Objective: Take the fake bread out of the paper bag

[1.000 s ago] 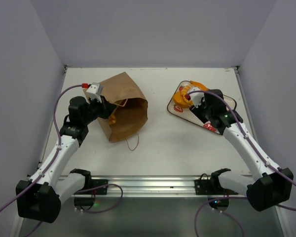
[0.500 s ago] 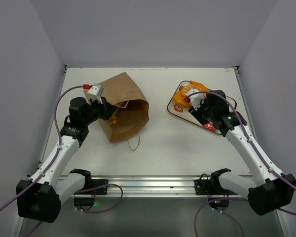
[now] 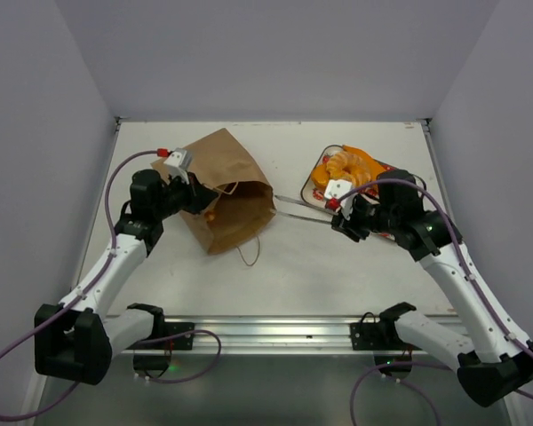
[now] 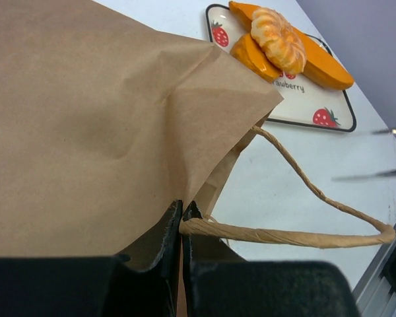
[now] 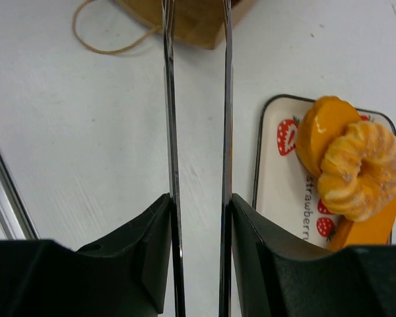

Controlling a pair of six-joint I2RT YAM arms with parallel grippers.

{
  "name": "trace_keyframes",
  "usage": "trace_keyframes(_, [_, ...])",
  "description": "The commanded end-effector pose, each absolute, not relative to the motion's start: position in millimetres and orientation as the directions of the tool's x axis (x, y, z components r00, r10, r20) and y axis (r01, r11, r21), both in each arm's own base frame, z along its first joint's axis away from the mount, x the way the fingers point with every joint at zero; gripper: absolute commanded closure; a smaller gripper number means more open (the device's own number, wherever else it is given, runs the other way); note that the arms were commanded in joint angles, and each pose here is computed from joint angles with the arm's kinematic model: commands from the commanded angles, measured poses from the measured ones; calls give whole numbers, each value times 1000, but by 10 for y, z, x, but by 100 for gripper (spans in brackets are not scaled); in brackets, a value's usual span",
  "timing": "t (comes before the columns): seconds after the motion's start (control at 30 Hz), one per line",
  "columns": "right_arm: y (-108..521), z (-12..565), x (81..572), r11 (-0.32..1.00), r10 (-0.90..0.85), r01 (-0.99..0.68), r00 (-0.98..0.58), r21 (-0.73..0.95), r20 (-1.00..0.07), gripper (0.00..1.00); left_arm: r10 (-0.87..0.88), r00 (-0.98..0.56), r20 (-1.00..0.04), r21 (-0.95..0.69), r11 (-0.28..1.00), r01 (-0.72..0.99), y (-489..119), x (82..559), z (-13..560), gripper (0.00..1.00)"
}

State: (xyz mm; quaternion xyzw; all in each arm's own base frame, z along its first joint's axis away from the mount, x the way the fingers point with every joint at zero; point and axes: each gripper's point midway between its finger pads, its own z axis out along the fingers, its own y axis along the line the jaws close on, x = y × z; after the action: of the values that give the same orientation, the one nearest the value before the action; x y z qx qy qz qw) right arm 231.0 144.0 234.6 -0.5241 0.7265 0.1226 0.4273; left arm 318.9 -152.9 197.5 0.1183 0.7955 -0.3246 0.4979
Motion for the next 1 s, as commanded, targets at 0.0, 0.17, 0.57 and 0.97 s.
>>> trace_keyframes(0.0, [1734, 2401, 2110, 250, -638, -930, 52, -270, -768, 59, -168, -434, -885, -414, 712, 567, -1628, 3253, 2352, 94])
trace_keyframes(0.17, [2134, 2202, 2162, 147, -683, -924, 163, -353, -712, 59, -183, -460, -869, -447, 691, 568, -1669, 3232, 2498, 94])
trace_keyframes(0.57, [3198, 1872, 2652, 99, -792, -774, 319, -625, -521, 59, -193, -501, -843, -466, 727, 504, -1578, 3108, 2474, 94])
trace_keyframes(0.97, [3532, 1681, 2726, 51, -840, -662, 376, -748, -391, 56, -205, -504, -839, -487, 696, 528, -1629, 3040, 2532, 94])
